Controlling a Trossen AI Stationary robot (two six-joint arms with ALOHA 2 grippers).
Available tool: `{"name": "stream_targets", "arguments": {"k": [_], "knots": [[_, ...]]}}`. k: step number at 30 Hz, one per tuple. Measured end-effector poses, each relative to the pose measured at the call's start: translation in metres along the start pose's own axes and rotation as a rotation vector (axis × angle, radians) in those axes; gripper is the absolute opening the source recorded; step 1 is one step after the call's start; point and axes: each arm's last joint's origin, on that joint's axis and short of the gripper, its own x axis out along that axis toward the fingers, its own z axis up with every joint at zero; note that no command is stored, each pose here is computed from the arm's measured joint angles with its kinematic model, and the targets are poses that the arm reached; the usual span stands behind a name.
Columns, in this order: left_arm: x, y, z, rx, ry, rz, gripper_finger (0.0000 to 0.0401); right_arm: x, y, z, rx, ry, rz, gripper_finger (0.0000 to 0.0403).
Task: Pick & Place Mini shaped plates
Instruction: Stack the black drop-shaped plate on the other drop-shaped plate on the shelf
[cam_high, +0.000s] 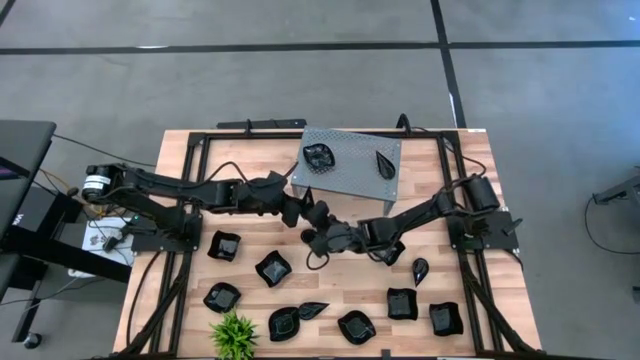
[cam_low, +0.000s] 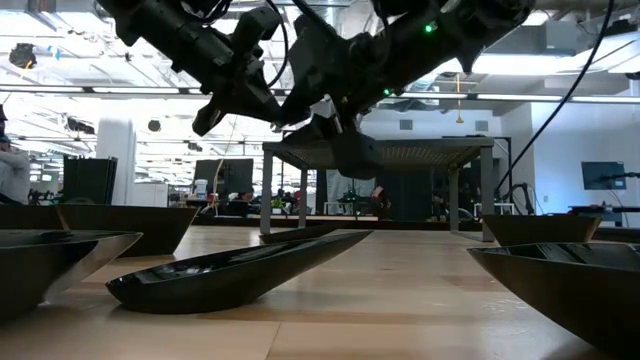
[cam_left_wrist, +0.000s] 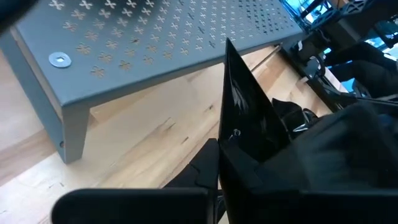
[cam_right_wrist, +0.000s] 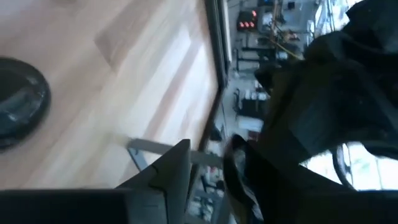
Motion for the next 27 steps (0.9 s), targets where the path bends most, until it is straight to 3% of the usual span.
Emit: {"name": "stream_targets", "arguments": {"k": [18,27], "knots": [[-0.0001,-0.0004,0.0,-0.023,-0.004,-0.001,0.0009,-0.001,-0.0045,-0.0032,0.005,0.05,-0.02,0.0059],[-0.0003,-0.0011,0.0008,-0.026,-0.011,-0.009,0.0052,-0.0008,-0.004,-0.0034,0.003,0.051,-0.018,0.0028]]}}
